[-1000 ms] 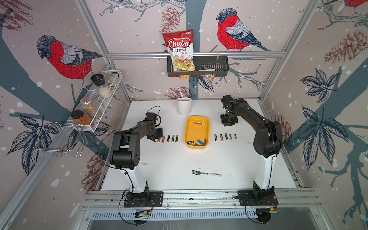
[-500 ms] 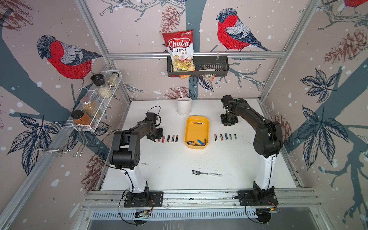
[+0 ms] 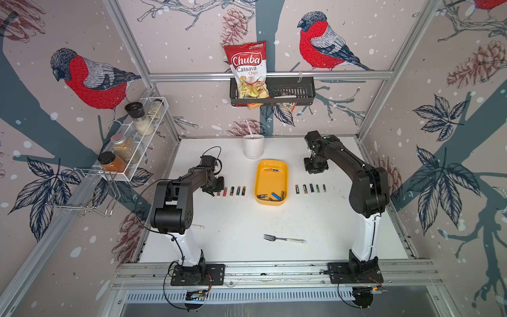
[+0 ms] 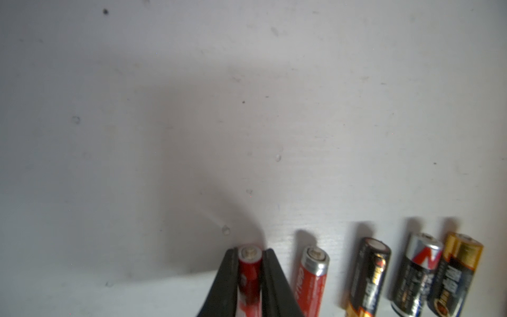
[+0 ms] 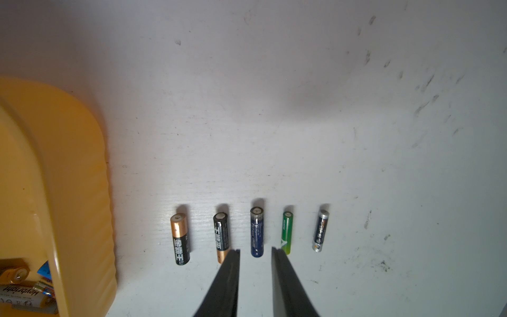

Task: Take the batteries out of the storage box
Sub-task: Place the battery at the center of the board, then pick up the battery from the storage box.

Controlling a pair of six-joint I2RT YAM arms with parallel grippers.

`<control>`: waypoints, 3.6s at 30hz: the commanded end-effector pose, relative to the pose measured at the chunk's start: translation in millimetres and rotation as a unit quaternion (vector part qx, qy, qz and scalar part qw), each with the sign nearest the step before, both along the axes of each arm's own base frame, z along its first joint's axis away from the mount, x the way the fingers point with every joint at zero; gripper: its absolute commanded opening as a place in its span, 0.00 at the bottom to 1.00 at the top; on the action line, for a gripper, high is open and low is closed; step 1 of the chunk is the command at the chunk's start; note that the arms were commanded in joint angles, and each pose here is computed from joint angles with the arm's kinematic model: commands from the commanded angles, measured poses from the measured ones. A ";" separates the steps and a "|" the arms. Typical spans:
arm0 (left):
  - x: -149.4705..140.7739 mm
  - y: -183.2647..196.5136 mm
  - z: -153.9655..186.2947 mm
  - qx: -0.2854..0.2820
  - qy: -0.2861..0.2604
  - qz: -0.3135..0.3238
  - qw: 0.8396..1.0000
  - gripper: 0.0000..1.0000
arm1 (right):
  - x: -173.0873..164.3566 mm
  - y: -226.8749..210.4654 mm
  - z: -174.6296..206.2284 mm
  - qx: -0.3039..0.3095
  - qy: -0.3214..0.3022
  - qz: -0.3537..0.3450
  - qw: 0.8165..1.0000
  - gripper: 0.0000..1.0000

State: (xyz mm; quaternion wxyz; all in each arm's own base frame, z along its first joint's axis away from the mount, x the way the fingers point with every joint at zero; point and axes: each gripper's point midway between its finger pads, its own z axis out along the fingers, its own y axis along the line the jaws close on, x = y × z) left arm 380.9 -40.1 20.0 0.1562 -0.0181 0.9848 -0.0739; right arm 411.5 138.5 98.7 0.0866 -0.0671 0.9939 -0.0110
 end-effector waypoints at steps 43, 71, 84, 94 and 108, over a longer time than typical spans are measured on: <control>7.3 4.8 41.3 0.005 -0.051 0.014 0.999 0.34 | 11.5 42.3 37.4 -0.017 -0.036 0.035 0.999 0.28; 1.0 -19.2 61.6 -0.028 -0.058 0.006 0.998 0.36 | 33.0 174.9 -23.7 0.009 -0.073 0.185 0.980 0.41; -1.4 -26.9 60.0 -0.028 -0.054 0.001 0.998 0.36 | 50.2 191.2 -41.8 0.022 -0.103 0.215 0.971 0.51; -3.6 -28.7 59.0 -0.027 -0.050 -0.001 0.998 0.35 | 54.7 197.6 -48.3 0.038 -0.111 0.227 0.967 0.58; -4.9 -28.4 60.0 -0.025 -0.051 -0.002 0.998 0.34 | 47.7 197.2 -62.8 0.056 -0.092 0.226 0.968 0.60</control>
